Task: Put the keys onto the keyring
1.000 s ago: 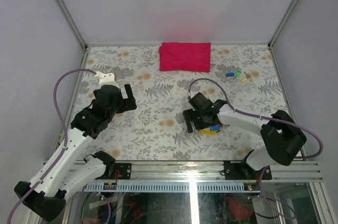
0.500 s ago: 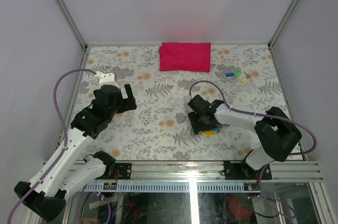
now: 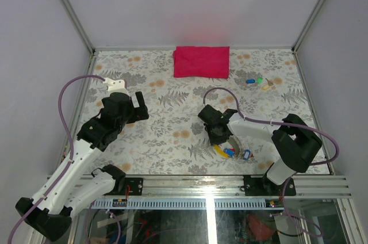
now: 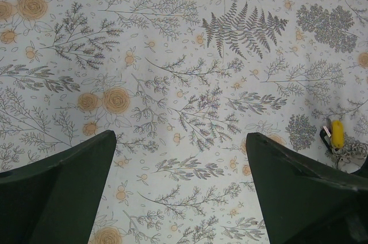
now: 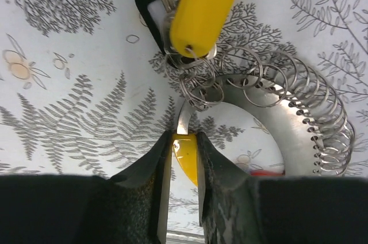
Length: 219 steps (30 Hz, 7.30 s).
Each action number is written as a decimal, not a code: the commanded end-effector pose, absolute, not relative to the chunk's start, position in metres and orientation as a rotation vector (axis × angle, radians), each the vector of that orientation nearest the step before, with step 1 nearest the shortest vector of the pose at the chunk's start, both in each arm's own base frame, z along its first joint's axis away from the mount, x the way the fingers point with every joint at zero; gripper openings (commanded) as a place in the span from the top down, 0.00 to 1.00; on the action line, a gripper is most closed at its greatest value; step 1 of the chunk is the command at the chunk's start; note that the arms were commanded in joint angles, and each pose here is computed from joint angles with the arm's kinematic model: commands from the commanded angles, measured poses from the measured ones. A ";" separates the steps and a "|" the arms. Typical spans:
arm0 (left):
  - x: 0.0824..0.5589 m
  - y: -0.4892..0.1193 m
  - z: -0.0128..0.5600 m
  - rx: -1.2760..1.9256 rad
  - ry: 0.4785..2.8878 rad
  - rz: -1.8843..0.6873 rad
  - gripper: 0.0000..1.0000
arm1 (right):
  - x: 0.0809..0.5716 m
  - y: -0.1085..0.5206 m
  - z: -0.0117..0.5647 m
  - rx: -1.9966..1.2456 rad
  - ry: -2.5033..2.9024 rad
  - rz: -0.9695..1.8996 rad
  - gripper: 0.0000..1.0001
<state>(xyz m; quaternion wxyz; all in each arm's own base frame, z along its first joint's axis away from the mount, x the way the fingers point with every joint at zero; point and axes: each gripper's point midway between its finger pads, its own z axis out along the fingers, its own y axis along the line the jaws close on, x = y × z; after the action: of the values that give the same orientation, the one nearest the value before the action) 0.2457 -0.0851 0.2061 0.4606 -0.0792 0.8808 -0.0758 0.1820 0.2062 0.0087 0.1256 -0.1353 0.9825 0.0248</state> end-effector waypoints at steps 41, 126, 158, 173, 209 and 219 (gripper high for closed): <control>0.225 -0.203 0.101 -0.375 2.396 -0.527 0.10 | 0.221 0.162 0.077 -0.021 2.548 0.368 0.46; 0.239 -0.250 0.090 0.338 2.375 -0.339 0.72 | 0.166 0.200 0.082 -0.255 2.466 0.827 0.49; 0.251 -0.258 0.028 0.295 2.549 -0.164 0.44 | 0.158 0.197 0.080 -0.225 2.470 0.746 0.49; 0.227 -0.259 0.004 0.287 2.664 -0.223 0.62 | 0.158 0.199 0.076 -0.235 2.484 0.746 0.49; 0.226 -0.256 0.121 0.459 2.332 -0.460 1.00 | 0.172 0.219 0.173 0.027 2.101 1.104 0.32; 0.223 -0.260 0.153 0.460 2.245 -0.537 1.00 | 0.170 0.249 0.200 0.101 2.029 1.382 0.24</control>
<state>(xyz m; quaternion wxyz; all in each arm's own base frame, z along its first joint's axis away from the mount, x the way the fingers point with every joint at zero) 0.2208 -0.2512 0.1336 0.3614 0.1721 0.8974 -0.1857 0.1694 0.2293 0.1772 0.3480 0.0327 0.8112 0.4688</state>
